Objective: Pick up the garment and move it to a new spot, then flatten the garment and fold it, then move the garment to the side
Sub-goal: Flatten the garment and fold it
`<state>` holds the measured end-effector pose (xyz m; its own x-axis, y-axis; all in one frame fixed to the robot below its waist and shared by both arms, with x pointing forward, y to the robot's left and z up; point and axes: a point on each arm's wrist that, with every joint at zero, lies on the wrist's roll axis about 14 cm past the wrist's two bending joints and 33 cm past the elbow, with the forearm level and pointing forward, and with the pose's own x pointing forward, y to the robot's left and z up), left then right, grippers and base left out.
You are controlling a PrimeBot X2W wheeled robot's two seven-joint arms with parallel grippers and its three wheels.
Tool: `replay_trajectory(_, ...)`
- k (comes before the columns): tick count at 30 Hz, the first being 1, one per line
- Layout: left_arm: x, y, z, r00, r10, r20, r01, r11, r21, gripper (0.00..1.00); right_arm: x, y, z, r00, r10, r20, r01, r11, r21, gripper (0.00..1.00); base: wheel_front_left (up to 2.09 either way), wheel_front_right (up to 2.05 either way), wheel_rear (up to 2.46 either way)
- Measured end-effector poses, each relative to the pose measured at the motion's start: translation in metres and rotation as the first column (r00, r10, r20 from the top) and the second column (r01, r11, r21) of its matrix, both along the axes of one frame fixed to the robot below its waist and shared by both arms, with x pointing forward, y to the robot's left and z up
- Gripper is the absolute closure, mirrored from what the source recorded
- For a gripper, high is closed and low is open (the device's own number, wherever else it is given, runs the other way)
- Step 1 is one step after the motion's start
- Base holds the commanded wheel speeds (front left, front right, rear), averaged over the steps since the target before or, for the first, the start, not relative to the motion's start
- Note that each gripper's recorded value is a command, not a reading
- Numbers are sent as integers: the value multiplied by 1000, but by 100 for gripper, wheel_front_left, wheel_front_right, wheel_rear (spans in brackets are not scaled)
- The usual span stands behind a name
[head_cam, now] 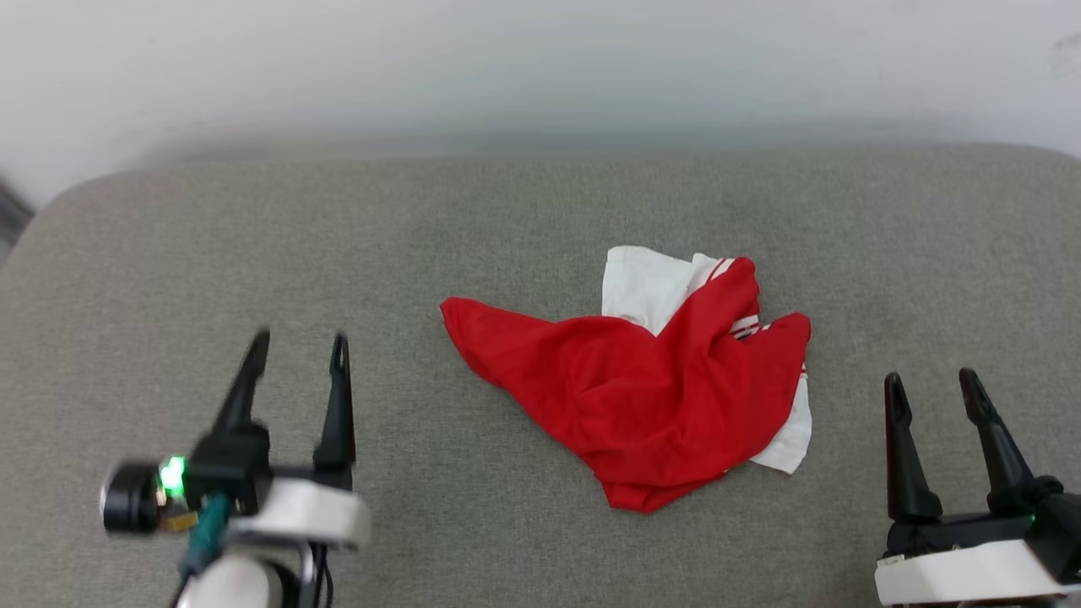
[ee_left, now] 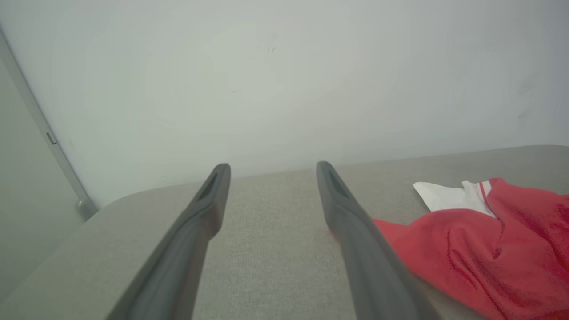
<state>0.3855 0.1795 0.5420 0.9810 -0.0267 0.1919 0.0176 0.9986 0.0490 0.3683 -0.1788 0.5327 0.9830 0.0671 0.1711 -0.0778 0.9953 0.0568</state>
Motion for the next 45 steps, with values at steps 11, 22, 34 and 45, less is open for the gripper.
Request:
replay_trajectory(11,101,-35,66,961,-230,156,200,962,189,0,20,-9,-6,1000,-28,-12,28,999,-15,0,0,0,0)
replay_trajectory(22,186,-119,75,899,-436,-47,434,868,241,0,35,-27,-17,996,-81,-38,80,996,-29,0,0,0,0)
replay_trajectory(34,192,-193,-34,530,-541,-653,761,643,85,0,56,-39,-33,992,-111,-67,109,993,-38,0,0,0,0)
replay_trajectory(45,163,-204,-137,160,-383,-910,857,512,-64,0,69,-50,-52,985,-137,-105,132,990,-52,0,0,0,0)
